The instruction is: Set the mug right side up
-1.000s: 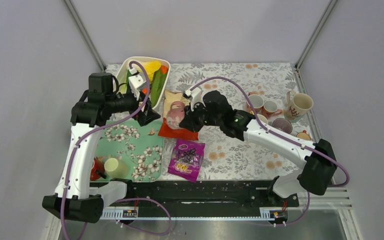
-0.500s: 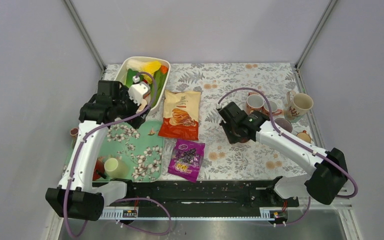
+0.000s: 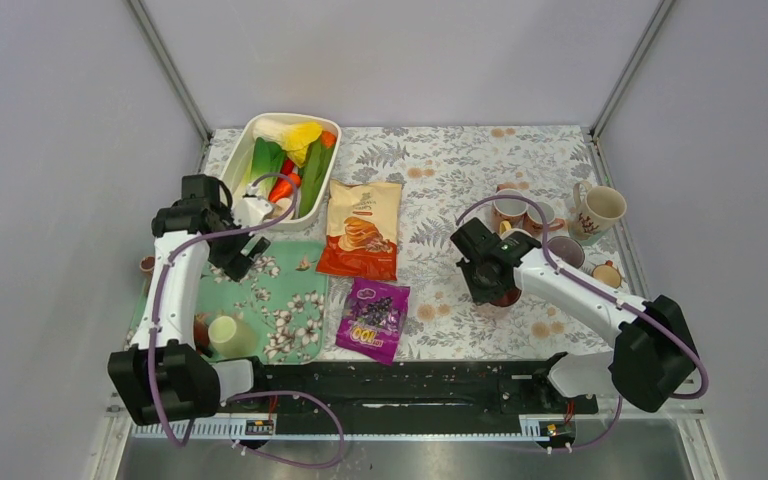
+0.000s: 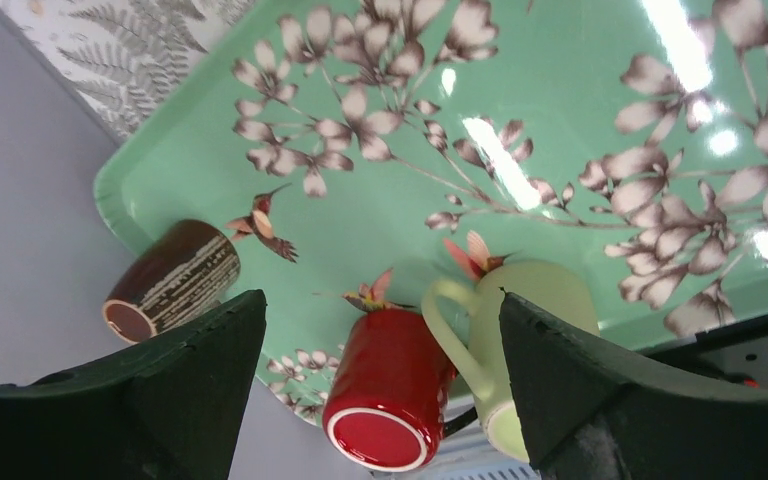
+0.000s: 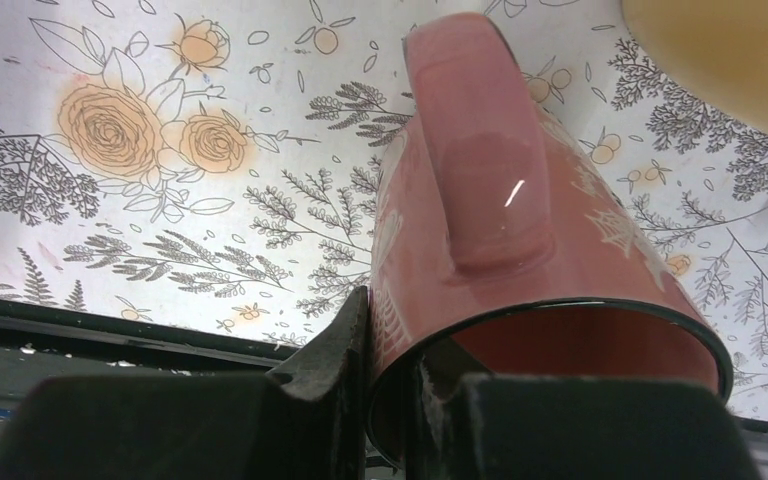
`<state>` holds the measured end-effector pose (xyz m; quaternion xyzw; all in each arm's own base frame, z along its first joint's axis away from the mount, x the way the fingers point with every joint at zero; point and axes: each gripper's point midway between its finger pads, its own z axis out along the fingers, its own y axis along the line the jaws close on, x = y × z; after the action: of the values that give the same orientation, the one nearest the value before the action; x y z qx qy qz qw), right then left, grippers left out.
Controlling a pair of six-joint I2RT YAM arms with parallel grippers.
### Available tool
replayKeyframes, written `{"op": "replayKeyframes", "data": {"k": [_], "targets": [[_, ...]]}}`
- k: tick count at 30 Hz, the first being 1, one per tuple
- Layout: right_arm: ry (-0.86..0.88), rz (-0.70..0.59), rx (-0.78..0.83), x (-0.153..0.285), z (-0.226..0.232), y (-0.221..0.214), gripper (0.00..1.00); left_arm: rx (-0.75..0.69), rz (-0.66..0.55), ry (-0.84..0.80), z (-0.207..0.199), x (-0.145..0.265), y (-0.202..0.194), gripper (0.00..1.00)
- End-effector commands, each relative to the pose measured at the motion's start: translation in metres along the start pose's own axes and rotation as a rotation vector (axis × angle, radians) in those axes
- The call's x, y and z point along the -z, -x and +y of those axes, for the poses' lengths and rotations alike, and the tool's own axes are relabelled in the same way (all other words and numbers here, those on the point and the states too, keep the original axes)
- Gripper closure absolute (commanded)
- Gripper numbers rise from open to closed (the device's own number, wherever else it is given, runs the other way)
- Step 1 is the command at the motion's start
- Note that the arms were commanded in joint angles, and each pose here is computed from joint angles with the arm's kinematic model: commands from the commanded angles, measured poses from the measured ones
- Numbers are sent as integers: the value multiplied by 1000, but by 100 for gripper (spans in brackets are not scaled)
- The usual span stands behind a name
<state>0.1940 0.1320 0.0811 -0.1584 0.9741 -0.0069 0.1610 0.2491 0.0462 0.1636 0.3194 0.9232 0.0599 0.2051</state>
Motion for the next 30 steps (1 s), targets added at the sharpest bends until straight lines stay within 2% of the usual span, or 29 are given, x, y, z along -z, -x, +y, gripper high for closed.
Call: {"op": "replayKeyframes", "data": {"k": [1, 4, 9, 12, 13, 15, 17, 20, 23, 26, 30], "targets": [[20, -73, -26, 4, 4, 21, 82, -47, 100, -47, -8, -1, -28, 11], [22, -76, -23, 4, 4, 21, 72, -67, 126, -36, -7, 1, -42, 9], [21, -66, -13, 4, 4, 20, 64, -46, 169, 18, 16, 11, -58, 6], [31, -63, -7, 7, 5, 21, 53, -7, 165, 59, 43, 18, -59, 5], [43, -64, 2, 8, 7, 21, 50, -18, 171, 81, 55, 18, -60, 10], [72, -79, 26, 14, 11, 24, 42, -107, 247, 160, 85, 16, -68, 16], [88, -102, 40, 20, 13, 28, 35, -164, 324, 228, 115, 12, -74, 16], [88, -132, 45, 28, 10, 33, 29, -15, 326, 237, 146, 15, -68, 11], [79, -145, 41, 28, 8, 34, 26, 241, 186, 224, 174, 18, -55, 2], [79, -136, 47, 25, 9, 33, 24, 378, 154, 178, 182, -7, -61, 1], [84, -116, 54, 20, 11, 31, 24, 478, 168, 150, 182, -46, -78, 1]]}}
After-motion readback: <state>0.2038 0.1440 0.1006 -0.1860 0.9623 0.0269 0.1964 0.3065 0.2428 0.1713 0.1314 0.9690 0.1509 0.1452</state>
